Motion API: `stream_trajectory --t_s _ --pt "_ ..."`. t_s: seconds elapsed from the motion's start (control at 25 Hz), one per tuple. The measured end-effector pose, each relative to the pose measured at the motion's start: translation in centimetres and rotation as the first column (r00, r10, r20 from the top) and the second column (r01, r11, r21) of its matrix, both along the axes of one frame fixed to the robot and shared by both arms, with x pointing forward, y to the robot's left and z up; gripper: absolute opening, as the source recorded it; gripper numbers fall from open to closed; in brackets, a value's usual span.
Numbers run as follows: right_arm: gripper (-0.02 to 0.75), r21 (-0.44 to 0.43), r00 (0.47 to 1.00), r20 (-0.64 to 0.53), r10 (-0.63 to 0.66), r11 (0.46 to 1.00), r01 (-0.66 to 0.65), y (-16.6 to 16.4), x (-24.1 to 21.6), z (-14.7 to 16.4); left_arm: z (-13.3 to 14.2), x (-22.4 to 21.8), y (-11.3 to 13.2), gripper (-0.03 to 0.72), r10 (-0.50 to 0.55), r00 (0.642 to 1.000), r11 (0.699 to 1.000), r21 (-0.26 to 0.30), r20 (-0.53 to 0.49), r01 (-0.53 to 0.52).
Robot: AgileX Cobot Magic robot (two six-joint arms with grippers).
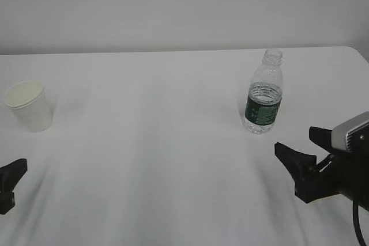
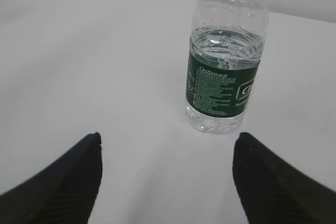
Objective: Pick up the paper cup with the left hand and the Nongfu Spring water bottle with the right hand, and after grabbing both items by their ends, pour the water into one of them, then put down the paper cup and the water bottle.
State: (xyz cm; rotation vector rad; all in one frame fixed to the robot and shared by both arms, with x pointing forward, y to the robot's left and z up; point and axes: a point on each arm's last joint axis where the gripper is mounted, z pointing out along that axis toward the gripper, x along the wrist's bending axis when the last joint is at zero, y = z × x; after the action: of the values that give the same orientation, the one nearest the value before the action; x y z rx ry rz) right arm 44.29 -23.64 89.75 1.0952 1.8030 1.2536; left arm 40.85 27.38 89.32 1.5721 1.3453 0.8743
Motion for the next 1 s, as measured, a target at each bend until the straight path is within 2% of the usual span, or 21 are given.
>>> stream_trajectory --t_s 0.4,1.0 --pt "0.590 0.001 1.000 0.004 -0.003 1.000 0.003 0.3 1.4 -0.3 0.0 0.0 0.3 0.601 0.041 0.999 0.999 -0.002 0.000 -0.041" --pt "0.590 0.002 0.999 -0.009 -0.034 0.999 0.034 0.3 2.6 -1.1 0.1 0.3 0.3 0.608 0.041 0.999 0.999 -0.003 0.009 -0.041"
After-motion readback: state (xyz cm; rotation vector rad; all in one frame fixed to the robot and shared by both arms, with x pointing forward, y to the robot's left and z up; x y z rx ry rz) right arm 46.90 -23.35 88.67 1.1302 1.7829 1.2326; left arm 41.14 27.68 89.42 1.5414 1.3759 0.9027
